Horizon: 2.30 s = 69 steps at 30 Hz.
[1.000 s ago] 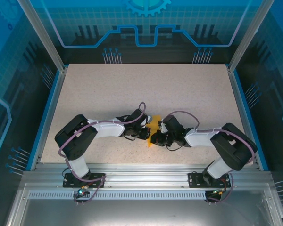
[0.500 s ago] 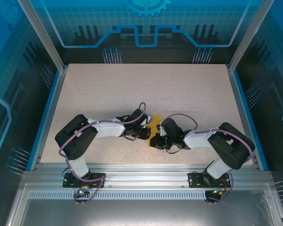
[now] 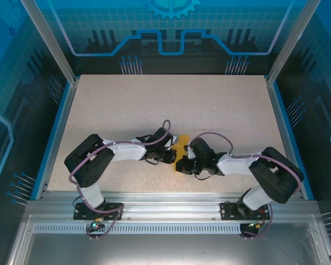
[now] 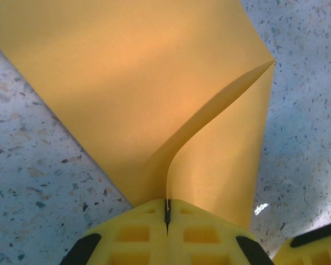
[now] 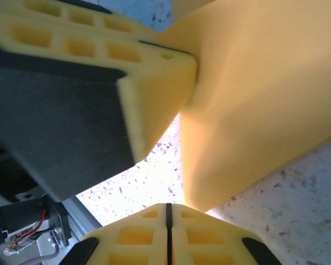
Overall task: Fold a paper plane with a square sheet of paper (pick it up from the middle)
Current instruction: Third fold the triangle at the center of the table.
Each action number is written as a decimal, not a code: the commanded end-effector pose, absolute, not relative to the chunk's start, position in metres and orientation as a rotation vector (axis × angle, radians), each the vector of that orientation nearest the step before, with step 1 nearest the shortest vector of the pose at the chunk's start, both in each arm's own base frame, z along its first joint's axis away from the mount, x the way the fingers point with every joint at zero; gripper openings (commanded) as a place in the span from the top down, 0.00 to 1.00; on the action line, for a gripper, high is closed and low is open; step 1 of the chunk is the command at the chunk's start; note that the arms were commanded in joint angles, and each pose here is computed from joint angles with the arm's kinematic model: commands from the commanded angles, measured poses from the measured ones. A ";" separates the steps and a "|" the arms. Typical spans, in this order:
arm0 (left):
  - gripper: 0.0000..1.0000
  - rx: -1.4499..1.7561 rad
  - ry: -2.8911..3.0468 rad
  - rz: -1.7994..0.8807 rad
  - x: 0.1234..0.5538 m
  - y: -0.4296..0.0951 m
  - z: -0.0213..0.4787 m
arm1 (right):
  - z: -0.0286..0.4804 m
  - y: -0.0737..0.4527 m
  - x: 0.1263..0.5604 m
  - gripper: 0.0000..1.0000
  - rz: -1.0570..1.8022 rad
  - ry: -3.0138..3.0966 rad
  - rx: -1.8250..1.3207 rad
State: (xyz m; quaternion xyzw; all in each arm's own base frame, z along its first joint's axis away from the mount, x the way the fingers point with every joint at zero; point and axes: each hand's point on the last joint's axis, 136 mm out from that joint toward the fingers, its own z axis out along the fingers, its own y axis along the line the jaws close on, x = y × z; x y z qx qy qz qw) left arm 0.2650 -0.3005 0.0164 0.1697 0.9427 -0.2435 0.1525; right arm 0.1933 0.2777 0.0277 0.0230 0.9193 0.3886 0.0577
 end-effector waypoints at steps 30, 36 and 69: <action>0.96 0.475 2.764 -0.700 0.257 -0.295 0.005 | 0.037 0.271 0.224 0.92 1.187 2.778 0.078; 0.96 0.481 2.768 -0.696 0.255 -0.294 0.005 | -0.002 0.255 0.213 0.92 1.054 2.887 0.138; 0.95 0.482 2.778 -0.700 0.256 -0.296 0.004 | 0.050 0.223 0.278 0.91 1.106 2.741 0.185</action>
